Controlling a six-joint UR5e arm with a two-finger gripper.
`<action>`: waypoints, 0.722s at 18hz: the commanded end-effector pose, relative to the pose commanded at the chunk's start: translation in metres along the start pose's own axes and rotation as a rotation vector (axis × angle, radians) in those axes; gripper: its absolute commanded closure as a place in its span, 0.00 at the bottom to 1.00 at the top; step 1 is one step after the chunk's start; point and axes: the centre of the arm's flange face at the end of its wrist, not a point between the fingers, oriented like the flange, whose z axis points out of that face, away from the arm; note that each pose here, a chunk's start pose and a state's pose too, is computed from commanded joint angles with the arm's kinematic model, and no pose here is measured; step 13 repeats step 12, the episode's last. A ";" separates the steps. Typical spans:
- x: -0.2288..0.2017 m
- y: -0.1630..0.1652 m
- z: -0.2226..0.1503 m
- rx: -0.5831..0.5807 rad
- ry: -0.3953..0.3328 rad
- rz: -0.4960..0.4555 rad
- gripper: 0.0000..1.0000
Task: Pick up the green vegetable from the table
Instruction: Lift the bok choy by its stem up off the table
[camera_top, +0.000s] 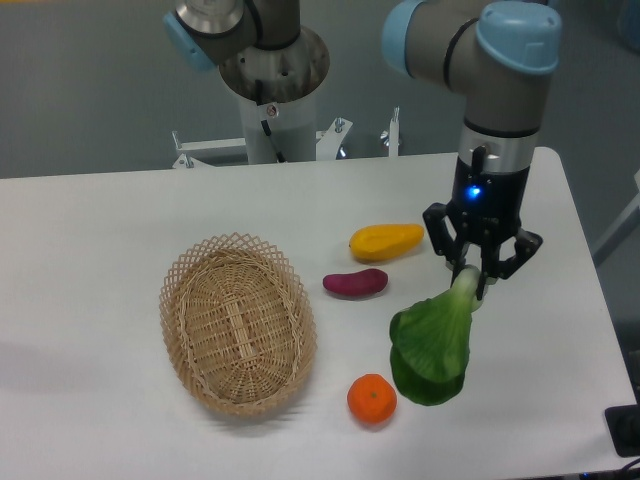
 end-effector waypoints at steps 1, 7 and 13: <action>0.000 0.000 0.000 0.000 0.000 0.000 0.74; 0.001 -0.001 0.000 -0.001 0.001 0.003 0.74; 0.001 -0.002 0.001 0.001 0.002 0.004 0.74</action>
